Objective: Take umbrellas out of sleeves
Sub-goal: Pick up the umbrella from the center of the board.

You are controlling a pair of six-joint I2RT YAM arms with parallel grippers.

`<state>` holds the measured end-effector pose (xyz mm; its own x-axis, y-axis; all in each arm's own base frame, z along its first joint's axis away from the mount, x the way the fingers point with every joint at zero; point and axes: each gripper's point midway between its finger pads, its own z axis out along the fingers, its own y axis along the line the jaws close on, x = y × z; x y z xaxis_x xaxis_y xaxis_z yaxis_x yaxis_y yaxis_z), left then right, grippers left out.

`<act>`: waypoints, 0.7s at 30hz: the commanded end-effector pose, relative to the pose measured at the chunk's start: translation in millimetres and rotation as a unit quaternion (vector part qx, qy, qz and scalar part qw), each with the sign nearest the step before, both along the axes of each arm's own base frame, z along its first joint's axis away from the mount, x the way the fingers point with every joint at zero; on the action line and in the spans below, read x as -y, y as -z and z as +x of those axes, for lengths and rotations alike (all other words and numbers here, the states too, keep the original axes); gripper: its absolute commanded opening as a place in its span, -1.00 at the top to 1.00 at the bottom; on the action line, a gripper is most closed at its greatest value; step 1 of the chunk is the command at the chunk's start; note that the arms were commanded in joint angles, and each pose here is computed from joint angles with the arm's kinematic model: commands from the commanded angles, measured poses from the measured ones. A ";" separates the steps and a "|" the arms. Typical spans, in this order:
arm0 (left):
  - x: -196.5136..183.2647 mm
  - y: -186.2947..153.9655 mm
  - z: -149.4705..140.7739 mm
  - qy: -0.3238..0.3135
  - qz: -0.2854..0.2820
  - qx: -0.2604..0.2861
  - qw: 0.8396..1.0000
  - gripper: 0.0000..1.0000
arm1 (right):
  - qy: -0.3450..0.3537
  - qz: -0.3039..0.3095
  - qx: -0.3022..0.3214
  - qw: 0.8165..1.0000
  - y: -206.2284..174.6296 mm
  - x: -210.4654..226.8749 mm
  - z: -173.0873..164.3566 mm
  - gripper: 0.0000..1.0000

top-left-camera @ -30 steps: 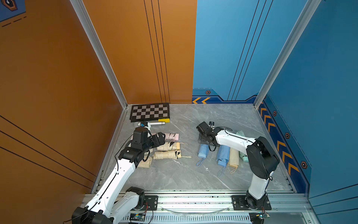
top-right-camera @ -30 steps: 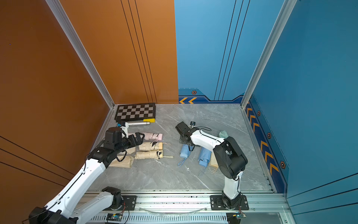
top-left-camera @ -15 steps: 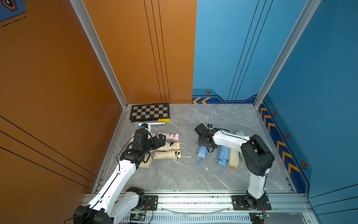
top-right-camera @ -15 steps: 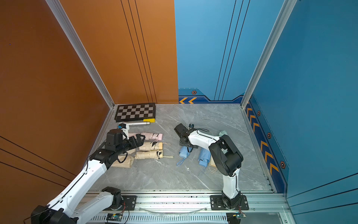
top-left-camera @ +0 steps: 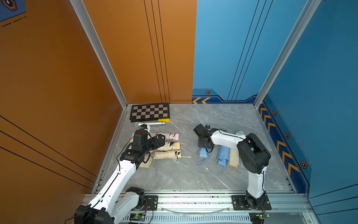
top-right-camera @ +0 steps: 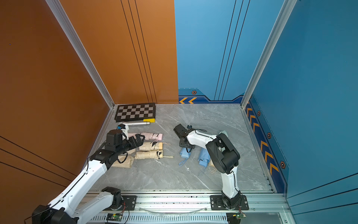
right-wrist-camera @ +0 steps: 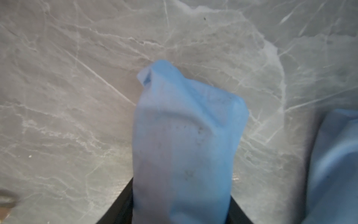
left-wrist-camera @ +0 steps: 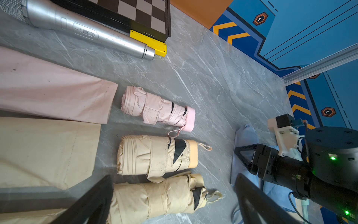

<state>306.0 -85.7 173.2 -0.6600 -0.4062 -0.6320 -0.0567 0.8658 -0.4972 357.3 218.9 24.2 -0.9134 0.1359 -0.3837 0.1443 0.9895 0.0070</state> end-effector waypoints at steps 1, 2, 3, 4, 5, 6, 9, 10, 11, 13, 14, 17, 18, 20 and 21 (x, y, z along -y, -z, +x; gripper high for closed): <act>4.5 0.9 1.5 0.010 -0.017 0.003 1.000 -0.96 | -0.061 -0.002 -0.002 0.998 -3.4 -10.8 5.9 0.03; 6.2 0.4 1.8 0.015 -0.019 0.004 1.000 -0.97 | -0.085 -0.001 -0.001 0.996 -5.5 -14.3 8.1 0.07; 6.9 0.7 2.2 0.017 -0.021 0.003 1.000 -0.97 | -0.105 0.001 0.003 0.994 -9.0 -17.5 11.2 0.10; 7.4 0.5 3.0 0.018 -0.025 0.003 1.000 -0.98 | -0.129 0.001 0.006 0.992 -12.4 -20.3 14.1 0.15; 8.6 -0.4 3.5 0.021 -0.028 0.003 0.999 -0.98 | -0.155 0.005 0.008 0.988 -16.2 -23.8 16.8 0.19; 9.0 -2.1 4.0 0.023 -0.030 0.004 0.999 -0.99 | -0.177 0.007 0.012 0.984 -20.6 -26.5 19.4 0.22; 10.6 -4.7 4.8 0.029 -0.036 0.005 0.999 -1.00 | -0.255 0.020 0.030 0.966 -40.4 -41.2 23.8 0.28; 9.2 -5.9 5.4 0.028 -0.037 0.006 0.999 -1.00 | -0.285 0.025 0.038 0.958 -48.9 -47.9 22.7 0.28; 7.2 -5.2 5.0 0.025 -0.037 0.004 0.999 -0.99 | -0.316 0.035 0.044 0.947 -56.8 -56.2 18.6 0.28; 2.3 -3.4 4.2 0.014 -0.040 -0.004 0.999 -0.98 | -0.378 0.052 0.062 0.922 -74.7 -74.1 6.4 0.28; -0.8 -2.4 4.2 0.008 -0.042 -0.007 0.999 -0.96 | -0.411 0.058 0.070 0.907 -81.9 -83.6 -2.9 0.28; -8.5 2.8 2.2 -0.008 -0.057 -0.022 0.998 -0.92 | -0.512 0.032 0.095 0.853 -95.1 -108.3 -37.0 0.28; -9.5 3.6 1.6 -0.009 -0.063 -0.024 0.998 -0.90 | -0.535 0.023 0.100 0.839 -96.6 -113.2 -46.2 0.26; -11.8 4.6 -0.2 -0.012 -0.075 -0.029 0.997 -0.86 | -0.587 0.008 0.110 0.802 -99.9 -124.0 -67.8 0.27; -13.0 5.3 -1.4 -0.015 -0.077 -0.032 0.996 -0.85 | -0.608 0.010 0.114 0.785 -100.4 -128.7 -77.6 0.29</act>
<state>313.7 -69.9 172.7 -0.6565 -0.4978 -0.5668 -0.1038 0.8038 -0.5858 309.0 330.2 111.8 -0.5098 -0.6742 -0.5343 -0.7912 0.6114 -0.0165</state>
